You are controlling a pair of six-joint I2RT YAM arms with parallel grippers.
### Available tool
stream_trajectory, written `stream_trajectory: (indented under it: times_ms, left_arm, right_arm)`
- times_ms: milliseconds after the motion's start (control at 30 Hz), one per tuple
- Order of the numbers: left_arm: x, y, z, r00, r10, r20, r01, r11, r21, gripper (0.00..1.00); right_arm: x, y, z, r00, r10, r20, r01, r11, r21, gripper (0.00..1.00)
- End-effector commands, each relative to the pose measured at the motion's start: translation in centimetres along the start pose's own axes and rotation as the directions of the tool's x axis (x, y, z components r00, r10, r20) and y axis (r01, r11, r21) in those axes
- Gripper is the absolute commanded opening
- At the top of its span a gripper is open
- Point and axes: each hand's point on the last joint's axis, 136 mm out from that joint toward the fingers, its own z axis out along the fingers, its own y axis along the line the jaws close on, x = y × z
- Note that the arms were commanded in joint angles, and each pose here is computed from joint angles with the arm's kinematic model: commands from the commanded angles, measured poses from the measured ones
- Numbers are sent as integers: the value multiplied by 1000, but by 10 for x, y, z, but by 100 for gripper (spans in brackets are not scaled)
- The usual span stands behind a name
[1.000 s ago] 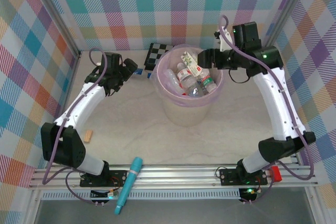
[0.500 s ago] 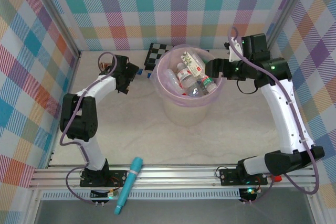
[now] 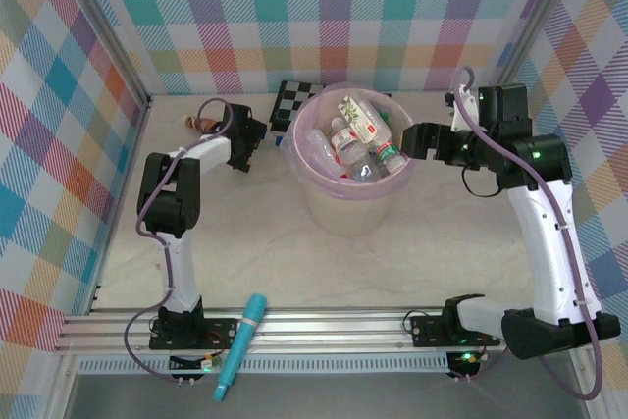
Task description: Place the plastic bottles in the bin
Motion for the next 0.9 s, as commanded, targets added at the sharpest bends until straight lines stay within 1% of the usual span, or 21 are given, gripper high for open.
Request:
stream_trajectory:
  times_ms: [0,233,367,567,733,867]
  left_arm:
    - [-2,-14,14,1000,-29,-12,30,999,41,100]
    - [4,-4,31,999,-20,-31,20,1000,3,100]
    - [7,4,37,999,-32,-39,32,999,-11,90]
    - [6,6,38,999,-33,-32,32,999,-22,74]
    - [8,-1,32,998,-35,-43,35,999,-3,69]
    - [10,-15,12,999,-10,-38,11,999,35,66]
  right_arm:
    - [8,-5,-5,1000,7,-7,-7,1000,13,91]
    - [10,-8,-4,1000,8,-14,-8,1000,20,91]
    - [8,-8,-4,1000,7,-8,-7,1000,19,91]
    - [7,-8,-3,1000,8,-10,-8,1000,18,91]
    - [6,-8,-2,1000,9,-11,-9,1000,19,90]
    - [1,-8,1,1000,13,-9,-13,1000,14,90]
